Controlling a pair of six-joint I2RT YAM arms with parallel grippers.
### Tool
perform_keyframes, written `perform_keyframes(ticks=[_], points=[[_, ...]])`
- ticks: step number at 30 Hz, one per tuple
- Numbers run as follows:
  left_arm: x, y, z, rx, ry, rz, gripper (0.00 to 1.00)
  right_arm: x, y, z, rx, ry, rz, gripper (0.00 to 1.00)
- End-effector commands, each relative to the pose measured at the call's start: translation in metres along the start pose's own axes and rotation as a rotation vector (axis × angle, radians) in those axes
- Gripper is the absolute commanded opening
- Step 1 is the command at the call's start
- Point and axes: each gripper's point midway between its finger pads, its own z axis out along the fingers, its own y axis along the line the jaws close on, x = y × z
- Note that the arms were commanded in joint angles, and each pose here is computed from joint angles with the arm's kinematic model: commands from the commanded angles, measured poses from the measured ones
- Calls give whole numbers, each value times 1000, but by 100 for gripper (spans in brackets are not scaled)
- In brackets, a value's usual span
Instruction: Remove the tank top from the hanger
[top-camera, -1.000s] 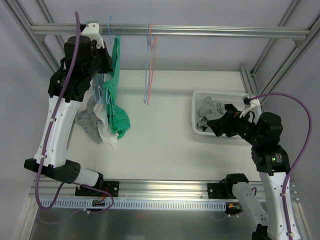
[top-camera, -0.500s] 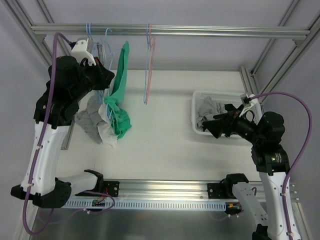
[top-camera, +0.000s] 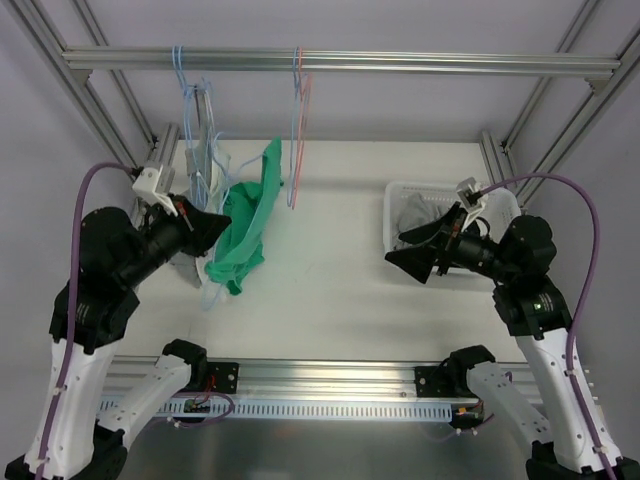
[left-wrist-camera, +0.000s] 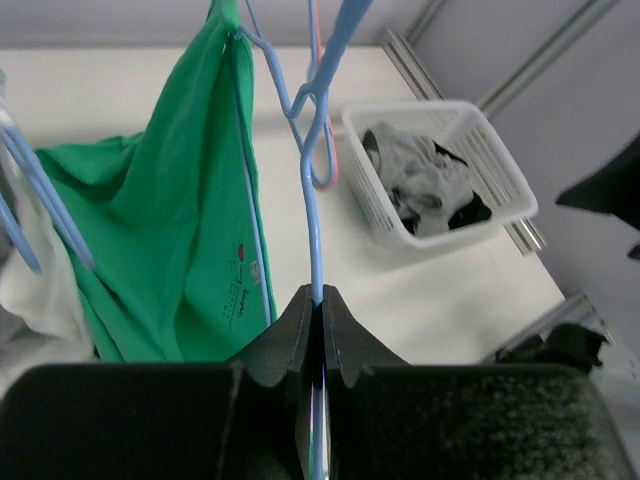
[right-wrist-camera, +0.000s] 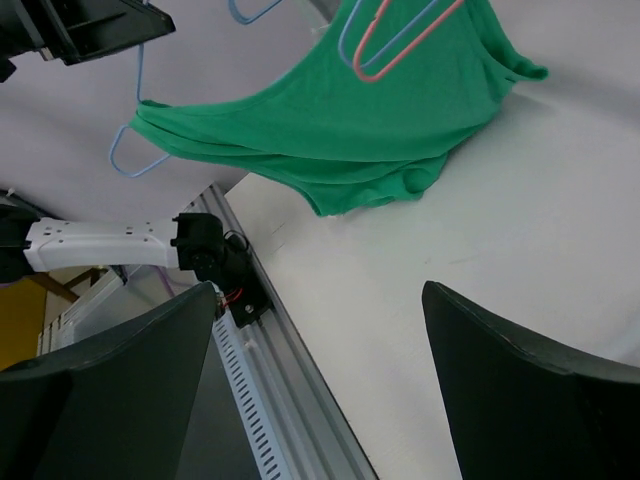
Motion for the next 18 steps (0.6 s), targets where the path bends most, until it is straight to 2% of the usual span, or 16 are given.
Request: perform_keyframes(ticks=[1,2,4,7,12,18], points=[[12,-26,-29,145,-42,-26,0,-4,13,12,-61,1,-42,89],[29,-23,-28,148,-13,-55,0,1,17,17,-71,15,-61,89],[39,-26,-44,170,-42,-55,0,7,14,27,-66,41,-65,90],[65,-20,-51,166,-16,-84,0,17,16,43,-63,64,-84,89],[126,-31,-48,307,188,-152,0,36,13,79,-37,74,-147,88],[152,-41,-61,409,241,-171,0,58,-7,118,25,84,-163,86]])
